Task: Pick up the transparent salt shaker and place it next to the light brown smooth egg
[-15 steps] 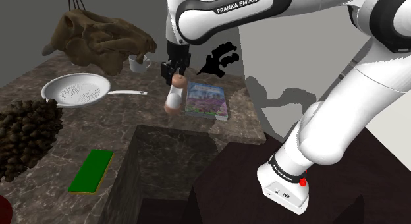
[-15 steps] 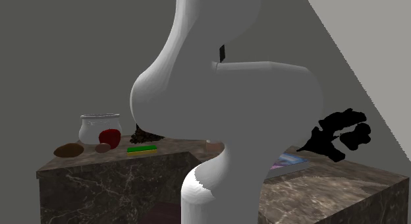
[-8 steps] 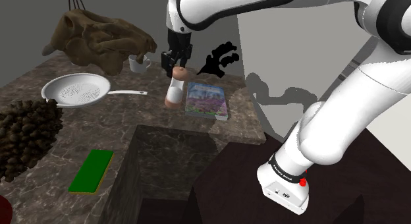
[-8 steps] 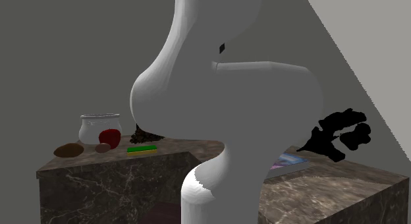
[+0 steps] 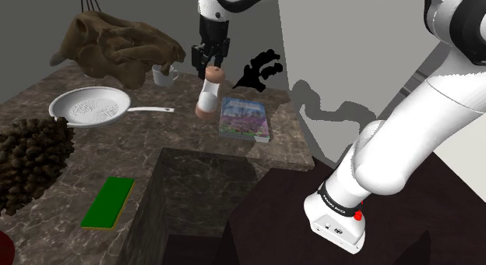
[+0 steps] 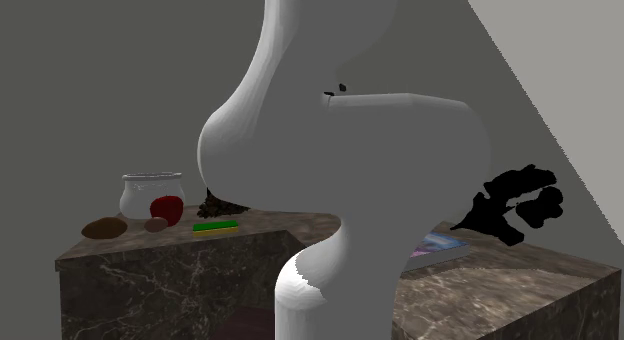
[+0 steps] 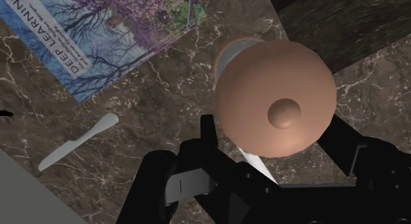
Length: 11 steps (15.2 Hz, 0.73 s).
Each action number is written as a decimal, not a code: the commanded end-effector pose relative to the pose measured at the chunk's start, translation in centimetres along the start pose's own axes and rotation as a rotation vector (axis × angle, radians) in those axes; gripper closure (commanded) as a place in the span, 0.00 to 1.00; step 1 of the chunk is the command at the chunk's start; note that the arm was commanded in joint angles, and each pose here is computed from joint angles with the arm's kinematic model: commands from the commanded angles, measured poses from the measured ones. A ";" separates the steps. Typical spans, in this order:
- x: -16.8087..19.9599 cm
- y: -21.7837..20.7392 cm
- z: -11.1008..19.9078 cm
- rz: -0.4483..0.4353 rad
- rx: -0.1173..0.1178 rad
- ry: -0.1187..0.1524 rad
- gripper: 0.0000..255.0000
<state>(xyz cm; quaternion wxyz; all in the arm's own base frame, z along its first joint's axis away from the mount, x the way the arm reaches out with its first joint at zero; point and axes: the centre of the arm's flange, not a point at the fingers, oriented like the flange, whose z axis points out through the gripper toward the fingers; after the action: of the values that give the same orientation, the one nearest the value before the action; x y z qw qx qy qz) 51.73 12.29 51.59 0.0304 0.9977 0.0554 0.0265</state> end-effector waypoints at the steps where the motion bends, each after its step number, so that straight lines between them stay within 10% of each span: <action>1: 0.1 -0.1 -1.1 0.000 0.000 0.000 1.00; 11: 0.4 0.3 -6.3 0.000 0.000 0.000 1.00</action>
<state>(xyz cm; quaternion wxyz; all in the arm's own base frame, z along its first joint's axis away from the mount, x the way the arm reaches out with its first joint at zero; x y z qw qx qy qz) 51.65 12.42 57.35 0.0303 0.9977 0.0554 0.0264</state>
